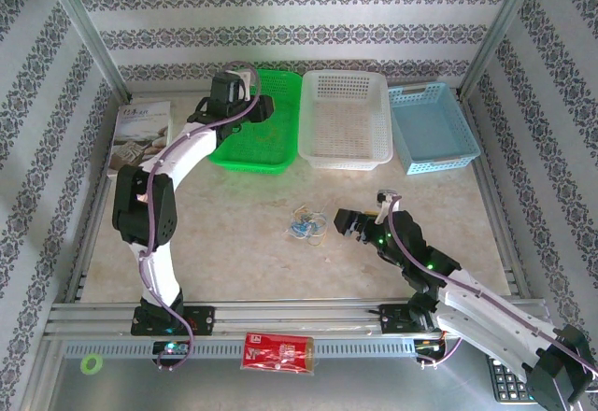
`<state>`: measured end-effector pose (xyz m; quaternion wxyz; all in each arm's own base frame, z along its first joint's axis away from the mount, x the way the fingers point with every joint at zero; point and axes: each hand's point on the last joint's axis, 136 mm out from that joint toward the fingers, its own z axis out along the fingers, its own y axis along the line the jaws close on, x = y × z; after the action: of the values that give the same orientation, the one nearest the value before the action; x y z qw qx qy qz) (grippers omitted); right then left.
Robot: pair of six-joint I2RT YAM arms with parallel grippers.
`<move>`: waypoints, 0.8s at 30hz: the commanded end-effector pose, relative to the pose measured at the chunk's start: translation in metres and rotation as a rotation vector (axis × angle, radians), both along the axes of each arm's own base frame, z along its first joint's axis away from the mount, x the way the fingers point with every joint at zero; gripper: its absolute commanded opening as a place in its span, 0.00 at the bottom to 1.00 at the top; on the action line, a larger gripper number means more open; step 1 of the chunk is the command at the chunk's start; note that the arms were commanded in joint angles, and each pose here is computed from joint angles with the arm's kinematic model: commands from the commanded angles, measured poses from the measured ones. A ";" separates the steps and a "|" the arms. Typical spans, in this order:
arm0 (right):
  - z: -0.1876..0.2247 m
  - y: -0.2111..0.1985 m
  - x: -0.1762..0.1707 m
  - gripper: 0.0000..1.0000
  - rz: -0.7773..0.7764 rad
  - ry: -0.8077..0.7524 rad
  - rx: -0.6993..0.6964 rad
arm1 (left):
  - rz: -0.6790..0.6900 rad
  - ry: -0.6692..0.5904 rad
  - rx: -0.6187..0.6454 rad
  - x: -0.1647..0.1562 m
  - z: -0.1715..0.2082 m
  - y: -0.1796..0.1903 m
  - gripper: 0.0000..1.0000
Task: Untangle the cables
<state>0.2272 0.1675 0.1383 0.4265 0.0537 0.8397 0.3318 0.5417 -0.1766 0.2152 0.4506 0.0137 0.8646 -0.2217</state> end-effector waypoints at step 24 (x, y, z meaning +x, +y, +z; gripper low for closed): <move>0.011 0.041 0.009 0.57 0.143 0.104 0.049 | -0.181 -0.025 -0.394 -0.183 0.056 -0.017 1.00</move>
<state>0.2298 0.1999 0.1318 0.3478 0.0199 0.8678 0.3544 0.3771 -0.1827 0.2539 0.4181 0.0056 0.8214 -0.3879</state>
